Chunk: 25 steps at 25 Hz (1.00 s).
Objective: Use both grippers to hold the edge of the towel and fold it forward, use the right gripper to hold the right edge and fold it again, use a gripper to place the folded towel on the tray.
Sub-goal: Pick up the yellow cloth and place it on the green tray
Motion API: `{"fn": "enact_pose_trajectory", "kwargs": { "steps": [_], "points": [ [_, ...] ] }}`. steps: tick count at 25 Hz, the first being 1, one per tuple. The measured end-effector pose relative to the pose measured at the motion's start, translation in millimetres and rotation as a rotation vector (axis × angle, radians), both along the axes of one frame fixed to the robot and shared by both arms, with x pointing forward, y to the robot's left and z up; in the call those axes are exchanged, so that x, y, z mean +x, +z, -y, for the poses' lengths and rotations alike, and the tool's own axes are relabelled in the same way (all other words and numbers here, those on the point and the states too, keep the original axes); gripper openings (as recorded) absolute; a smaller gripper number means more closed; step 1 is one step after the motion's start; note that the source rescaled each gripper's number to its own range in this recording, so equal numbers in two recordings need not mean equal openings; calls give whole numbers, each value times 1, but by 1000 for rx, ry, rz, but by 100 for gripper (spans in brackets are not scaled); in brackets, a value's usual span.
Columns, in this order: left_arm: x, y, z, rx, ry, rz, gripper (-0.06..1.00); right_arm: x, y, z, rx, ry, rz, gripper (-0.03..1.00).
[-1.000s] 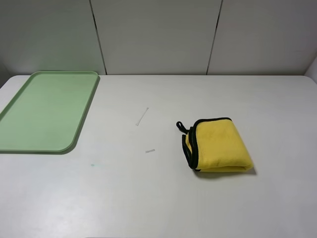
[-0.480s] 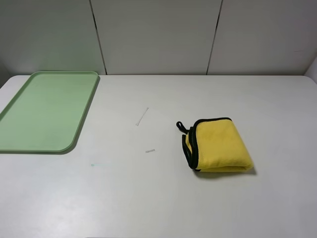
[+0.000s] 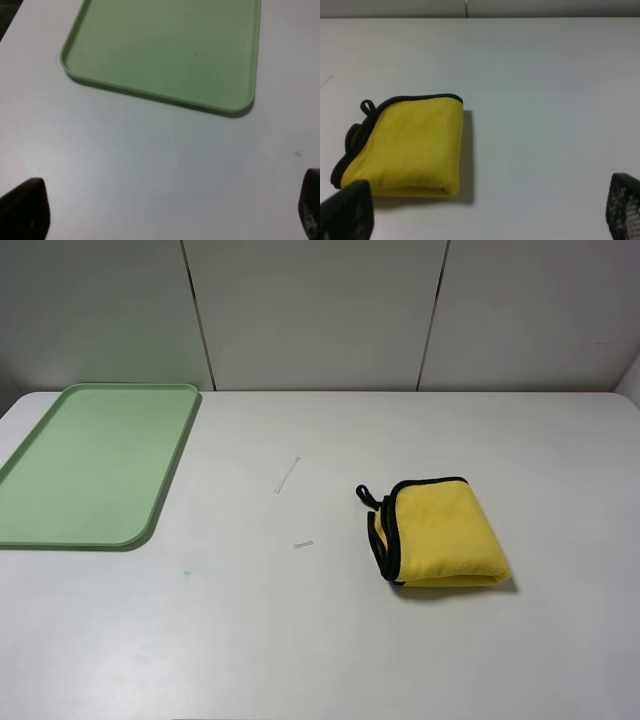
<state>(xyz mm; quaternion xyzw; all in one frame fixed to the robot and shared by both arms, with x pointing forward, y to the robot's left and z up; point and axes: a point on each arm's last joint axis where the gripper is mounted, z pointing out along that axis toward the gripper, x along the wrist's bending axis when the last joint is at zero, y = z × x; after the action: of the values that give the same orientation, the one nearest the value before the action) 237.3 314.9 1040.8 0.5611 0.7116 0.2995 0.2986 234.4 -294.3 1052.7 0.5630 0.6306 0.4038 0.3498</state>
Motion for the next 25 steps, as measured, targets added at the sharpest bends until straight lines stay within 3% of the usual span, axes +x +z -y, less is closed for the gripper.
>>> {"fn": "enact_pose_trajectory", "kwargs": {
  "steps": [25],
  "points": [
    [0, 0, 0, 0, 0, 0, 100, 0, 0, 0, 18, -7, -2, 100]
  ]
}}
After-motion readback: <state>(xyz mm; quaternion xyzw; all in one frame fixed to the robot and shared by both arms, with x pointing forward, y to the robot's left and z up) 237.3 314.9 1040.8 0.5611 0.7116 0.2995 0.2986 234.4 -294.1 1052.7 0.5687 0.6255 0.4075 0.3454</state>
